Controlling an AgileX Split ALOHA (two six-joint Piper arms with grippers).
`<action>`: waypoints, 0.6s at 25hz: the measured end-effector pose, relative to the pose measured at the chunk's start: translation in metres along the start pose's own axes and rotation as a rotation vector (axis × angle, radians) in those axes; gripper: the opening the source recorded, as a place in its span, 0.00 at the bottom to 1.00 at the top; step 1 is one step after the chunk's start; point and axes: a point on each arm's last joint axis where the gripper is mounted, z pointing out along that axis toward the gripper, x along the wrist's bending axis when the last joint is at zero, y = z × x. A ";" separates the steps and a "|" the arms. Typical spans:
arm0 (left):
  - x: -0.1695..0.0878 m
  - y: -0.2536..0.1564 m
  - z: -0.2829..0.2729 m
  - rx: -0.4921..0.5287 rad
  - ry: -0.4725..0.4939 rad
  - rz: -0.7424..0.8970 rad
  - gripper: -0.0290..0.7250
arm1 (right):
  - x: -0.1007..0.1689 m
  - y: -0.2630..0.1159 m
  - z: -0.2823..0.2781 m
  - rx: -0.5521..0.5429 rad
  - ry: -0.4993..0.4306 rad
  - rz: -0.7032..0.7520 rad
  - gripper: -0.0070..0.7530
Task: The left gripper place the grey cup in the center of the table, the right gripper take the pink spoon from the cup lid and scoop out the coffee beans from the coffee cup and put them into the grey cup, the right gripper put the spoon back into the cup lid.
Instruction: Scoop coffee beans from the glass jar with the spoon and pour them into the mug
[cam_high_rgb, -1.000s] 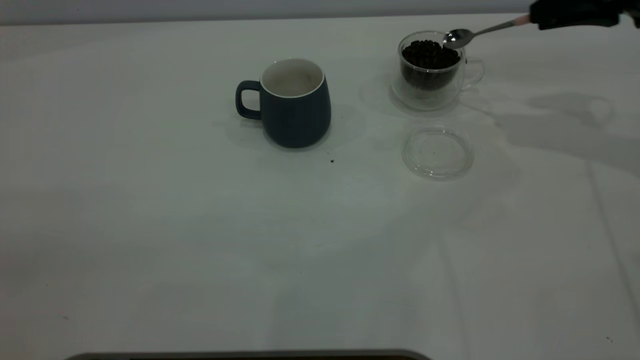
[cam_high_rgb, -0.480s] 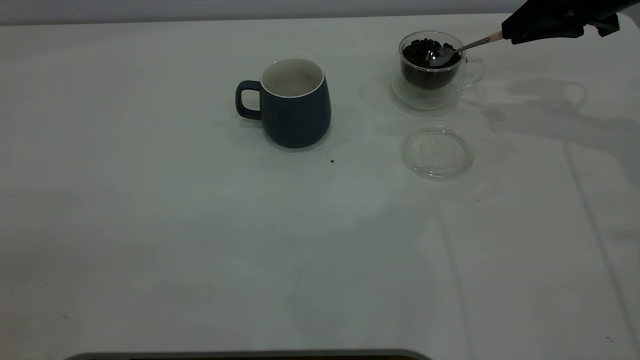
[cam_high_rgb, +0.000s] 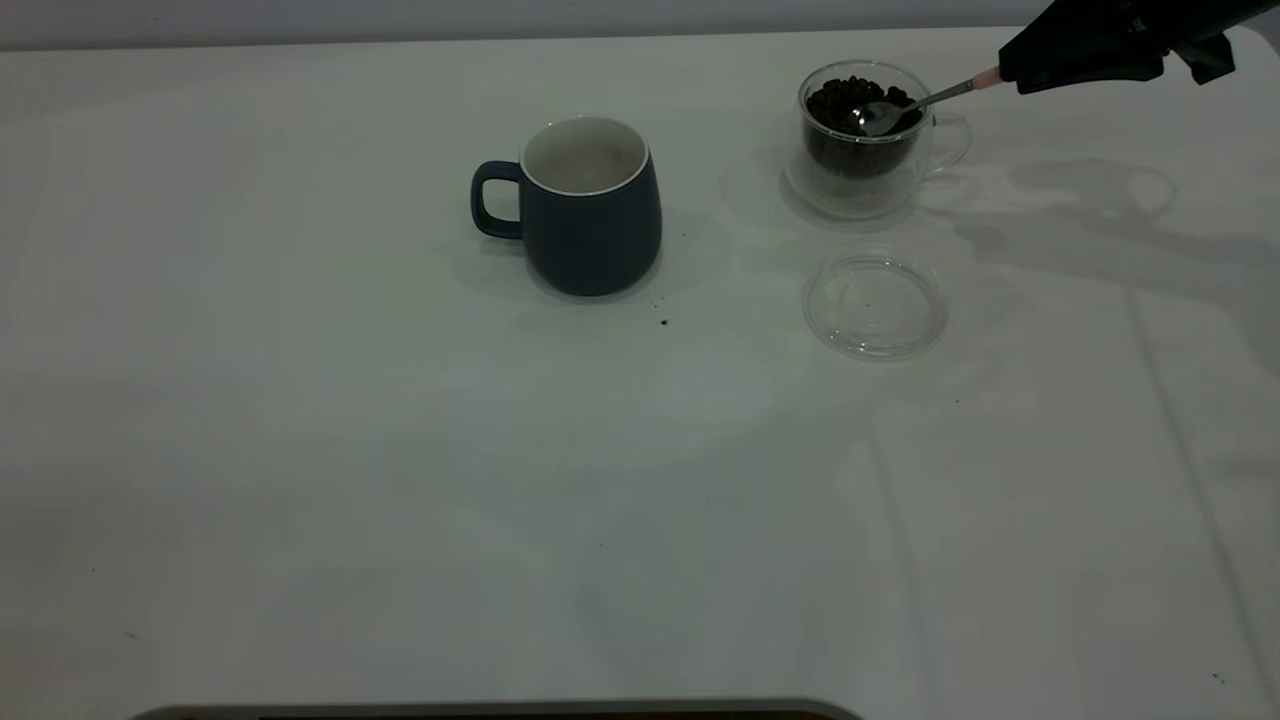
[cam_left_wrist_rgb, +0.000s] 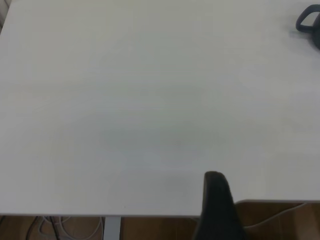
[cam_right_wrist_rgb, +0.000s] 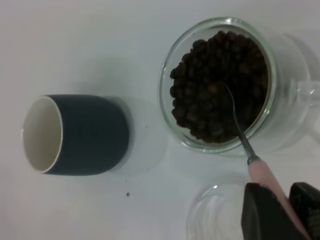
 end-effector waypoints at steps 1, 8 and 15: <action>0.000 0.000 0.000 0.000 0.000 0.000 0.79 | 0.000 -0.001 0.000 0.006 0.005 0.007 0.15; 0.000 0.000 0.000 0.000 0.000 0.000 0.79 | -0.009 -0.012 0.016 0.039 0.067 0.115 0.15; 0.000 0.000 0.000 0.000 0.000 -0.001 0.79 | -0.018 -0.011 0.015 -0.010 0.116 0.215 0.15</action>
